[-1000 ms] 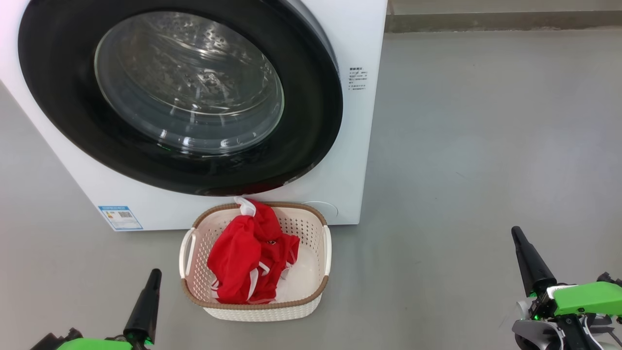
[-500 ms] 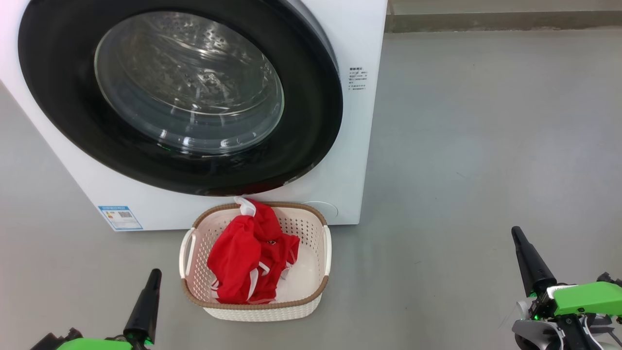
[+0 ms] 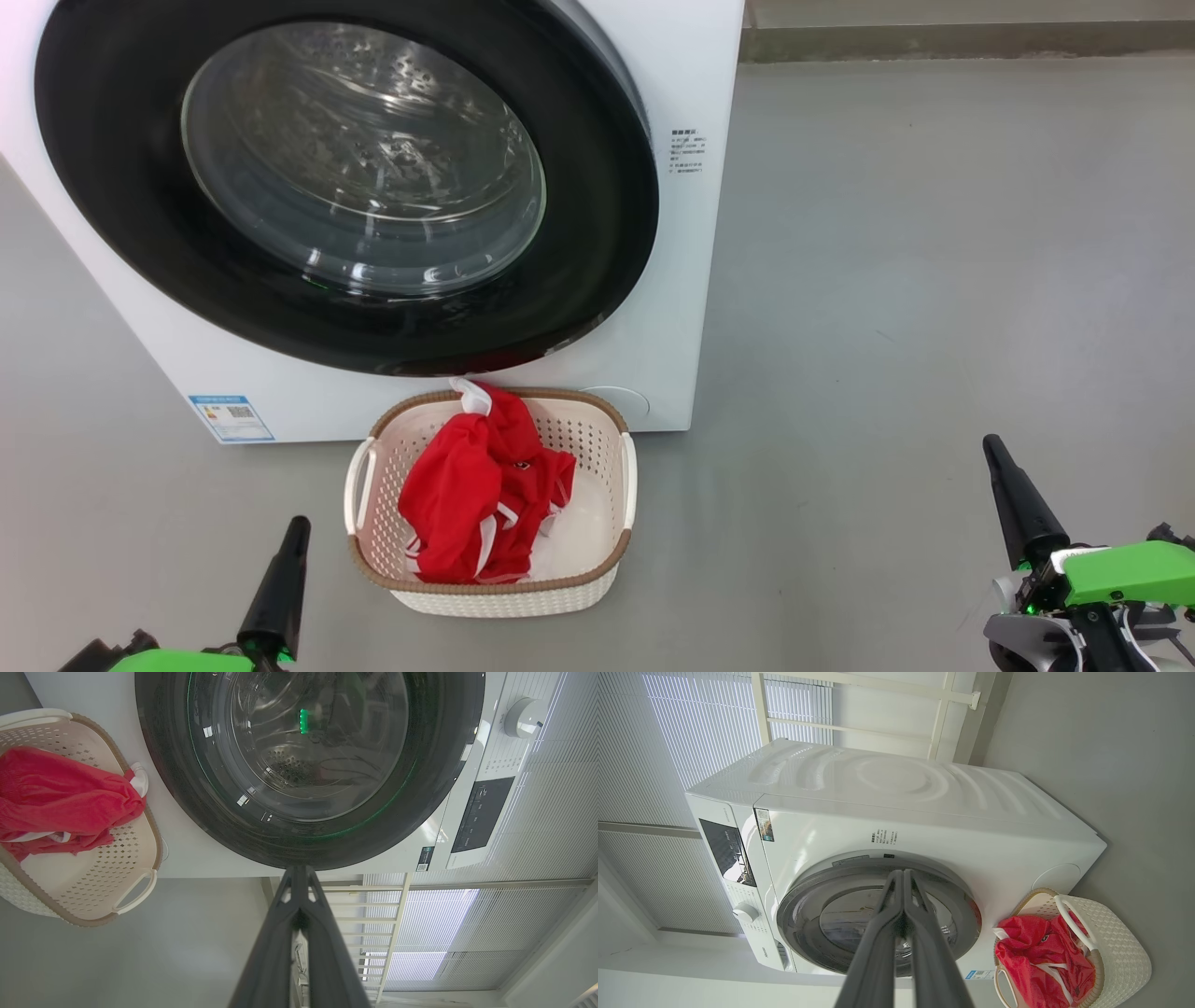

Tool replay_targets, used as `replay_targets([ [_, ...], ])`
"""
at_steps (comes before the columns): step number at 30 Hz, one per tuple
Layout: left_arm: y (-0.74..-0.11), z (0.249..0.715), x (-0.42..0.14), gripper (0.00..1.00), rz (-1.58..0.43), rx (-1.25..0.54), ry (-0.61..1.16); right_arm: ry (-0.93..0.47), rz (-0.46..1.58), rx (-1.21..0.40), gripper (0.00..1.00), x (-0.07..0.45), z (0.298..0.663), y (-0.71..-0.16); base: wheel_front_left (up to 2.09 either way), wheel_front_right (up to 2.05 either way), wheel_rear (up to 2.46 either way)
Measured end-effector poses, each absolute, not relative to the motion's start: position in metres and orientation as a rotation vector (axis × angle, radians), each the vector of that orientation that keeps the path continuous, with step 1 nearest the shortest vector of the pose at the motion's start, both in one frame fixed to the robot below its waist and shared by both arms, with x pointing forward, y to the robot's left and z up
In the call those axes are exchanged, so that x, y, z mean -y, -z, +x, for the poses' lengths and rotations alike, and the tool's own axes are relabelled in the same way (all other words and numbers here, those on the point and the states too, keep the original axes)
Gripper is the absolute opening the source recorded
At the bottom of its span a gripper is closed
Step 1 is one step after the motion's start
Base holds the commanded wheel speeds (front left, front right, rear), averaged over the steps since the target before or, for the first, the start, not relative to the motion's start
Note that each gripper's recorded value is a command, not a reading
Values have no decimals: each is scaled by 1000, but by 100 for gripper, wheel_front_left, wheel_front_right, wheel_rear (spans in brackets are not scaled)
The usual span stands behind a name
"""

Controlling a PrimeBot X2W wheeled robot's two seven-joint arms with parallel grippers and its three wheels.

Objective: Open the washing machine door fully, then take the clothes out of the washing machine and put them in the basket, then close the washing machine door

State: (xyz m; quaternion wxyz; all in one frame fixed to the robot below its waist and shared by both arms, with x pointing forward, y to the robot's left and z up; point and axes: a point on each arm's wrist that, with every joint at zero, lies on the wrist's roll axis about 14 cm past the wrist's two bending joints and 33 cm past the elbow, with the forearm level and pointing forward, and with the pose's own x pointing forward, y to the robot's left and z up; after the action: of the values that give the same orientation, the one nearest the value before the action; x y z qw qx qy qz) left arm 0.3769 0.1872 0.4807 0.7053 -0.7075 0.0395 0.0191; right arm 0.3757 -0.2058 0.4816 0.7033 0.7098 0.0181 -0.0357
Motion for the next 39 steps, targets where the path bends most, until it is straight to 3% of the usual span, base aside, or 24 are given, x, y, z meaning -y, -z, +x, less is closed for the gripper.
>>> replay_targets([
  [39, -481, 377, -187, 0, -1573, -88, -42, 80, 1581, -39, 0, 206, 376, -482, 0, 0, 0],
])
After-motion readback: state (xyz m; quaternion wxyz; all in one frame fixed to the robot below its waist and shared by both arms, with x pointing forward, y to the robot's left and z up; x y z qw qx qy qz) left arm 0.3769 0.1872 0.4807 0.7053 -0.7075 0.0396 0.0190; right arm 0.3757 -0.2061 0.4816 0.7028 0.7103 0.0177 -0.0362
